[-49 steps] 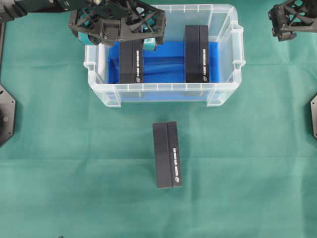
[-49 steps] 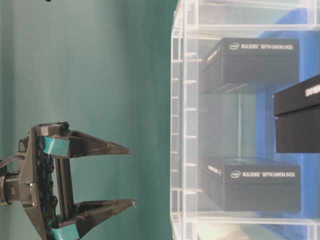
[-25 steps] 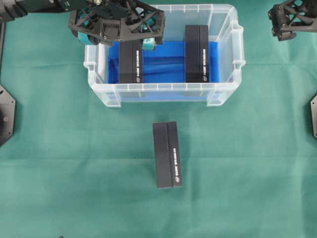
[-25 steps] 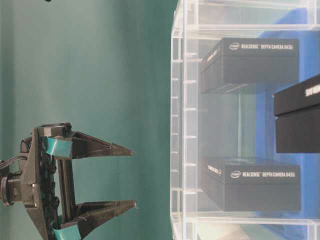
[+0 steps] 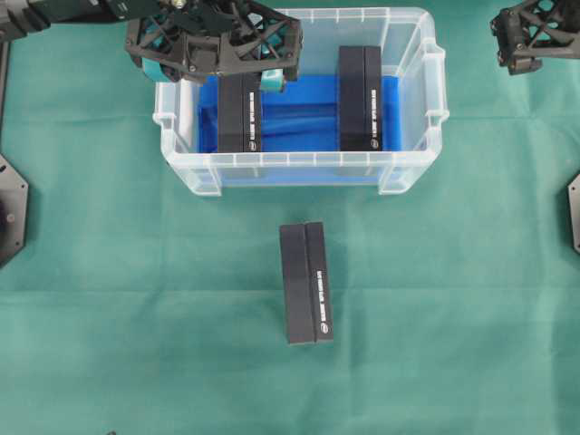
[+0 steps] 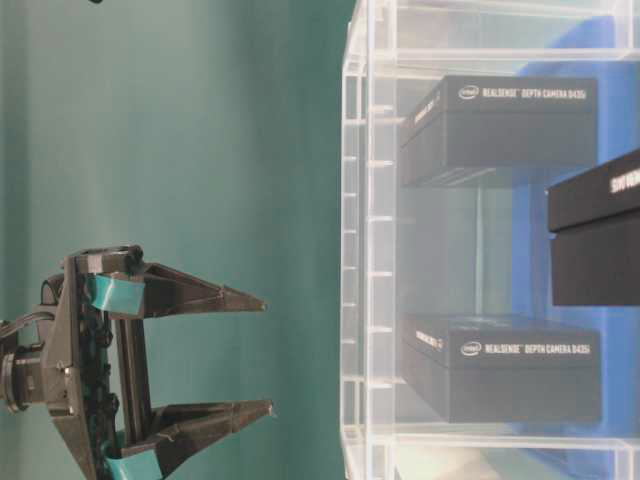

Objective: Take out the box from the case.
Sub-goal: 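Move the open left gripper over the left black box in the bin, then lower the left gripper around the left black box and close it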

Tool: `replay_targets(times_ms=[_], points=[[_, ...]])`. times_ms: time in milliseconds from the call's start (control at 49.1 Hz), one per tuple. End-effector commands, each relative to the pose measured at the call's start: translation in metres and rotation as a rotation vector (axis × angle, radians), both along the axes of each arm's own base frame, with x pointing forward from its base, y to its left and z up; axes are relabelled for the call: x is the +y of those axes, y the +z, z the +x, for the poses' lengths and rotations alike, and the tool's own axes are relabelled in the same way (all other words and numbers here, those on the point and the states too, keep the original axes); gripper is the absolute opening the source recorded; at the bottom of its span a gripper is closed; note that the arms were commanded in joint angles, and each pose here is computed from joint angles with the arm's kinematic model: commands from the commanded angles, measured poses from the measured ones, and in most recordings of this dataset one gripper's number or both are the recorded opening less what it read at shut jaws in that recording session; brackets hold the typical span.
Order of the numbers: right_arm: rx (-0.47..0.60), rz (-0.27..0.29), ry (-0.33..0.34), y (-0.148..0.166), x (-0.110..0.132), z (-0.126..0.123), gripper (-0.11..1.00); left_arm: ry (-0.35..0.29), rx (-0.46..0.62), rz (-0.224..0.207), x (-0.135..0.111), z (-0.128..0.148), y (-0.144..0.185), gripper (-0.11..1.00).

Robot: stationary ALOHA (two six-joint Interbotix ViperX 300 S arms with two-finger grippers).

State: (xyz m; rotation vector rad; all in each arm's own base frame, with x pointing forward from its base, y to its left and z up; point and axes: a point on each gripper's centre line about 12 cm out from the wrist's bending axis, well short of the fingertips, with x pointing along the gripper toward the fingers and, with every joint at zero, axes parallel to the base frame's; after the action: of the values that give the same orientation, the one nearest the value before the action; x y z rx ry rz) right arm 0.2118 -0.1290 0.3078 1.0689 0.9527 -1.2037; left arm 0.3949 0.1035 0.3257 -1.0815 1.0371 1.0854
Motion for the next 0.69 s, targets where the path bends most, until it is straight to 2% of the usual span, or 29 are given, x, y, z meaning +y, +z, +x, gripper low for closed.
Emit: replay_targets(times_ms=[0,346,672], points=[[-0.023,-0.015,0.001,0.007,0.000,-0.001,0.91,0.005,-0.044,0.015,0.000,-0.007,0.018,0.99],[-0.023,-0.015,0.001,0.007,0.000,-0.001,0.91,0.007,-0.044,0.015,0.001,-0.007,0.018,0.99],[-0.021,-0.013,0.002,0.006,0.000,-0.001,0.91,0.013,-0.021,0.025,0.006,-0.009,0.003,0.99]])
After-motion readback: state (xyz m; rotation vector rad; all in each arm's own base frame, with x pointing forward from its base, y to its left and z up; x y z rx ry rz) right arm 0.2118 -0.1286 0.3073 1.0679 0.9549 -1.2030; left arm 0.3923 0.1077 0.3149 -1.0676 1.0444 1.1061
